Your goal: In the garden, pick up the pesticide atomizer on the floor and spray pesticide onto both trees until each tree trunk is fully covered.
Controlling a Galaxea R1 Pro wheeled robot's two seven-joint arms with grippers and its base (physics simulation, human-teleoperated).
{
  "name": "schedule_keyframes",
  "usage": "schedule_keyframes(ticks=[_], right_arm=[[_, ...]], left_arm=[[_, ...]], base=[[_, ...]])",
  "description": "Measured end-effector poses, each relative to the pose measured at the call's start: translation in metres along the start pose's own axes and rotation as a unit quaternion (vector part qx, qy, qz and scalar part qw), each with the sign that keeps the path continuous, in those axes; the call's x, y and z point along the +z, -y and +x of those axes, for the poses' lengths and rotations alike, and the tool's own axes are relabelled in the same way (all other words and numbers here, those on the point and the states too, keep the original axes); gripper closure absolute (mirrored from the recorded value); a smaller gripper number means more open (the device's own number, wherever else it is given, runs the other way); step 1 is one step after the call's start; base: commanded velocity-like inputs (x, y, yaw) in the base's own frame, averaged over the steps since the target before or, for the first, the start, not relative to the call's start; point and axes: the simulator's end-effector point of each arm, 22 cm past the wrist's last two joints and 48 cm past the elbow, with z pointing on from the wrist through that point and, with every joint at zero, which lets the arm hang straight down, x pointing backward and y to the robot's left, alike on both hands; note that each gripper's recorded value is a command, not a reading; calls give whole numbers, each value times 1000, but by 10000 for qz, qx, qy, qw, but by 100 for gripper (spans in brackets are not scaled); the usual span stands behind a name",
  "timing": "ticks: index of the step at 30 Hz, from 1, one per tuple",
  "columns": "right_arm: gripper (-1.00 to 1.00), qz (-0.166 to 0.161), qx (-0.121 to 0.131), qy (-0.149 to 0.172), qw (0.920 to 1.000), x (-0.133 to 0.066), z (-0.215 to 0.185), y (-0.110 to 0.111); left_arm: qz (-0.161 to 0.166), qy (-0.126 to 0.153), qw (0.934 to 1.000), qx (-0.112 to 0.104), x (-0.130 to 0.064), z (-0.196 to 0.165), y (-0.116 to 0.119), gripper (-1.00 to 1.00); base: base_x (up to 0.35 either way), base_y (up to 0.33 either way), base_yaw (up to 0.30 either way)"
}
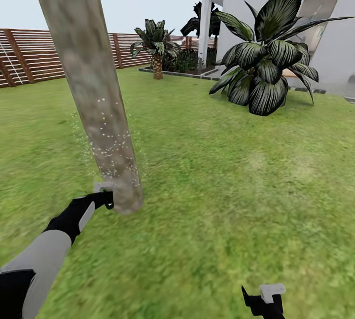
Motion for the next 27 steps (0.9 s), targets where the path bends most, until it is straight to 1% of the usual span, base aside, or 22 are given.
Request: schedule_keyframes(ticks=[3, 8, 13, 15, 21, 24, 25, 26, 27], right_arm=[[-100, 0, 0, 0, 10000, 0, 0, 0], [-100, 2, 0, 1, 10000, 0, 0, 0], [-100, 5, 6, 3, 10000, 0, 0, 0], [-100, 4, 4, 6, 10000, 0, -1, 0], [-100, -3, 4, 8, 10000, 0, -1, 0], [-100, -2, 6, 8, 10000, 0, -1, 0], [-100, -2, 6, 9, 10000, 0, -1, 0], [-100, -2, 6, 6, 10000, 0, -1, 0], [-100, -2, 6, 7, 10000, 0, -1, 0]], left_arm=[[30, -91, 10000, -10, 1, 13, 5, 100], [19, -202, 9998, -9, 1, 31, 4, 100], [-4, -208, 9998, -19, 1, 31, 2, 100], [-11, -214, 9998, -19, 1, 32, 2, 100], [-12, -216, 9998, -31, 1, 32, 1, 100], [-14, -222, 9997, -25, 1, 32, 1, 100], [-57, -223, 9997, -19, 1, 32, -1, 100], [-167, -224, 9996, -12, 1, 32, -6, 100], [-364, -228, 9991, -10, 0, 32, -14, 100]], base=[[29, -193, 0], [2, -269, 0], [0, -274, 8], [41, -274, 160], [93, -273, 269], [189, -230, 254], [230, -198, 108], [235, -192, 55], [239, -188, 18]])
